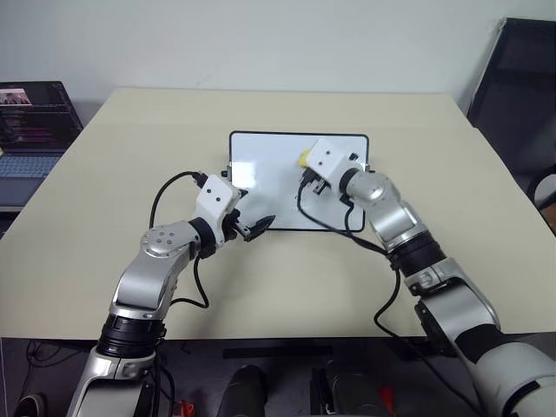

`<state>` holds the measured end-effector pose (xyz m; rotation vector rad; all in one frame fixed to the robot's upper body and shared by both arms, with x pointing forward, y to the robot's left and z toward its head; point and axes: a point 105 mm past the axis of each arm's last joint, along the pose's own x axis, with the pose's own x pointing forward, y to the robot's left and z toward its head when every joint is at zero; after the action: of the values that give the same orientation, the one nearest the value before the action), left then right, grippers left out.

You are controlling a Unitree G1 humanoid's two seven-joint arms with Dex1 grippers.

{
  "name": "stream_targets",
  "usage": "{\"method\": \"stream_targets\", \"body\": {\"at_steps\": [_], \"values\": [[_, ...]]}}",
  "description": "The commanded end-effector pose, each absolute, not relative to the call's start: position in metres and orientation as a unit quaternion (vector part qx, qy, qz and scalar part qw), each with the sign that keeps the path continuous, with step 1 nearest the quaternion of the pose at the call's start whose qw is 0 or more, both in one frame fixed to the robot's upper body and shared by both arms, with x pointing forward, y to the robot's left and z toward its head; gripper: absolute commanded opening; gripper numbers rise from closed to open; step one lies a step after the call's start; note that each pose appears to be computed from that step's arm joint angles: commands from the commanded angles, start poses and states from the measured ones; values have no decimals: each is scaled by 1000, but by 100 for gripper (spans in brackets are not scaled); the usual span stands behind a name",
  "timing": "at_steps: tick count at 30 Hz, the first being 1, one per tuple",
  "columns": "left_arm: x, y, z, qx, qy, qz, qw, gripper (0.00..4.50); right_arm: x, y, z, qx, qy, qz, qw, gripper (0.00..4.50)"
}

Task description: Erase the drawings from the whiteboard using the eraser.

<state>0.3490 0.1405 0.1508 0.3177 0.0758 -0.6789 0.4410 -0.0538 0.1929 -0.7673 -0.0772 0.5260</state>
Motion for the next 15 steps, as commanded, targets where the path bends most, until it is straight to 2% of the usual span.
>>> {"method": "stream_targets", "body": {"at_steps": [1,7,15], "values": [[348,135,167,162,6,-336,928,450,442,-67,186,-364,-15,250,897,110],[348,140,166,152,11,-327,933,450,426,-76,173,-354,0,273,895,110],[348,150,165,144,19,-314,938,450,399,-79,218,-241,-53,286,926,110]]}}
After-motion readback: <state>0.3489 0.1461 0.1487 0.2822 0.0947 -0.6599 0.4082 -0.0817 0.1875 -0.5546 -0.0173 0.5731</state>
